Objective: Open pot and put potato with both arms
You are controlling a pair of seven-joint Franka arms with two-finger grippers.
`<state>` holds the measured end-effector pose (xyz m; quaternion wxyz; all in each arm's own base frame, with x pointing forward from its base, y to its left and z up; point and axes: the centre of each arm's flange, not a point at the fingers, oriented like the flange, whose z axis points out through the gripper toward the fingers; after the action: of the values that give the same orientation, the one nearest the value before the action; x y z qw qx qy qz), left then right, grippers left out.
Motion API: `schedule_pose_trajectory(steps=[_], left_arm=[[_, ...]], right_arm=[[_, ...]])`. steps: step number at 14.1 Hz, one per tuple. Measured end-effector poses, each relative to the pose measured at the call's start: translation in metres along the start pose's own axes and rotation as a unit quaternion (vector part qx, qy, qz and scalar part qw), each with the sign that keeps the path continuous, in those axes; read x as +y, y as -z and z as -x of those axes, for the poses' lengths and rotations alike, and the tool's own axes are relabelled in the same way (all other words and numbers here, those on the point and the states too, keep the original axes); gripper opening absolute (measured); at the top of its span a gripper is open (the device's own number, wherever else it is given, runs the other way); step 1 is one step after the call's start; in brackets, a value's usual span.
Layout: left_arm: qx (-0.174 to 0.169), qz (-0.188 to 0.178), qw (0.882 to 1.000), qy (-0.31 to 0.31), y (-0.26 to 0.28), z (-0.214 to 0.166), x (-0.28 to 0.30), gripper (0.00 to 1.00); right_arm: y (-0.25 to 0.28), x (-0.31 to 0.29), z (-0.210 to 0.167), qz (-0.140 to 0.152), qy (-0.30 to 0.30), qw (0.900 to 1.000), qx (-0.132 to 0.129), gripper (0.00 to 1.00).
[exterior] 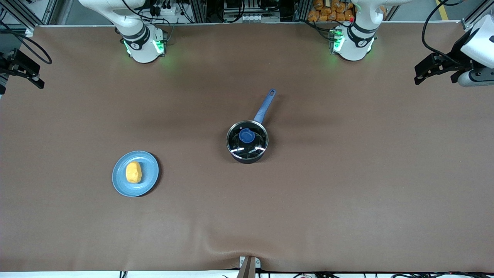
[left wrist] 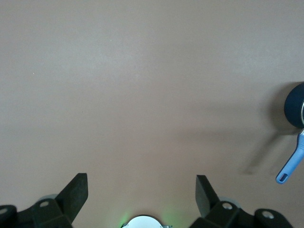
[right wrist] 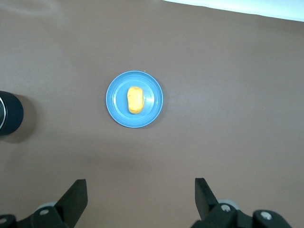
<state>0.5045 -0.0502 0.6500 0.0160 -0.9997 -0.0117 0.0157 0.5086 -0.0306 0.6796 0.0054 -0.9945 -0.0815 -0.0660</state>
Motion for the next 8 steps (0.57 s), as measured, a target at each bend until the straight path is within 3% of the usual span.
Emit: schedule_pose_trajectory(steps=[8], left_arm=[[0.006, 0.002, 1.0, 0.003, 0.005, -0.009, -0.003, 1.0]], right_arm=[[-0.014, 0.012, 0.001, -0.002, -0.012, 1.0, -0.018, 1.0]])
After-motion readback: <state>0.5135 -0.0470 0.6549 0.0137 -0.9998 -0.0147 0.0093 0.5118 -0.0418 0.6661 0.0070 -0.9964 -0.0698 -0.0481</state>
